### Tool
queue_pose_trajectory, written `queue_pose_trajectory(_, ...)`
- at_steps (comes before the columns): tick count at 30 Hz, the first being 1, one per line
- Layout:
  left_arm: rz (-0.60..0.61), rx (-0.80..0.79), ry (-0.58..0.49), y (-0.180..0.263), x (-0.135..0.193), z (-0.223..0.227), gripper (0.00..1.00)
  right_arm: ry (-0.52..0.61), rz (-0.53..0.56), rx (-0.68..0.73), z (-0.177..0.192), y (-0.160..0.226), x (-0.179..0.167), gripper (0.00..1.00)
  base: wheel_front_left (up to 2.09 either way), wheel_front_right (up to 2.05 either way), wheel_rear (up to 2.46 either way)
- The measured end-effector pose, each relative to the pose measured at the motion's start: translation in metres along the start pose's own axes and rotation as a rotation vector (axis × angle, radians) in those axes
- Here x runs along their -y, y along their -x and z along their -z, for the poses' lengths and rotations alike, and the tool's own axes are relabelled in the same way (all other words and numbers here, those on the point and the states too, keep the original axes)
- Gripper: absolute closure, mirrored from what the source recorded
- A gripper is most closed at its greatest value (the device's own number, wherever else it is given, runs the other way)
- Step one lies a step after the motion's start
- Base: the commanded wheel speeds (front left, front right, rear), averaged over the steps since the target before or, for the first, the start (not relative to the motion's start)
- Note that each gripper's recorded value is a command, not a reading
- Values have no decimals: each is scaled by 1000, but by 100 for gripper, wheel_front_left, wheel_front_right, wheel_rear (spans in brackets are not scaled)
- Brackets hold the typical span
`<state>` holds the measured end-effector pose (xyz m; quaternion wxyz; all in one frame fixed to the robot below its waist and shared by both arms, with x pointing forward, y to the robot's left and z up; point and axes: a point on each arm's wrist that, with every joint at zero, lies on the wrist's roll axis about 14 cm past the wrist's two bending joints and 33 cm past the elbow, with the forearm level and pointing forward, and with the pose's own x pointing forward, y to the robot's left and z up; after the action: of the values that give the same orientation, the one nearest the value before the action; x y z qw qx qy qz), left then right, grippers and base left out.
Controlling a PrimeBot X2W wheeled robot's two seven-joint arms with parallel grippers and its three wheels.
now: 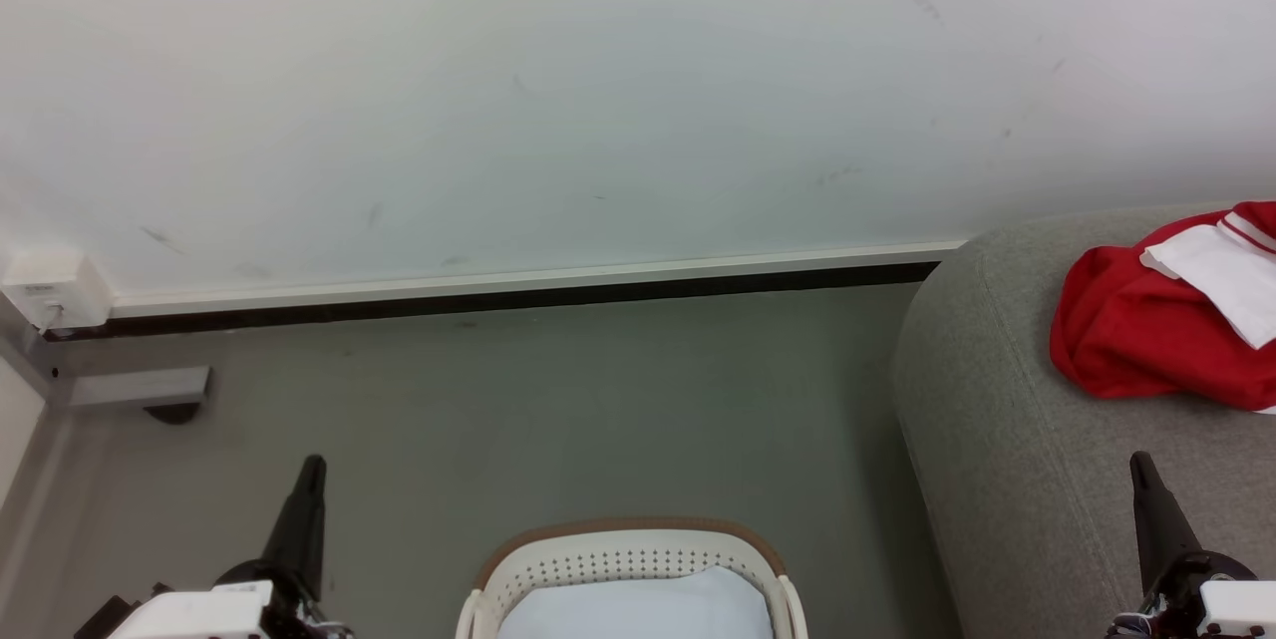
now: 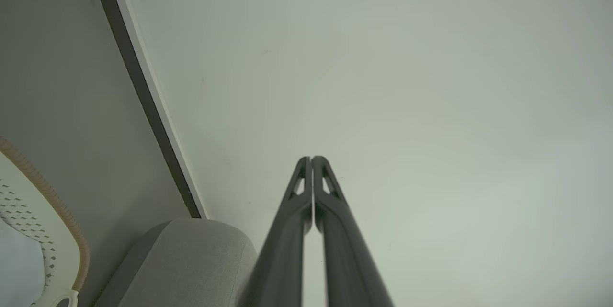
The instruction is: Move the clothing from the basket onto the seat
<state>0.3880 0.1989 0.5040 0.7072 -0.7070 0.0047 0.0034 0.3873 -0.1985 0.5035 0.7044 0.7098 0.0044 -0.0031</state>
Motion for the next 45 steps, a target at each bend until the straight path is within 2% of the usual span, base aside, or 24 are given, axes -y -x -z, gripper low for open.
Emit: queue_pose_trajectory(45, 0, 0, 0, 0, 0, 0, 100, 0, 0, 0, 0, 0, 0, 100, 0, 0, 0)
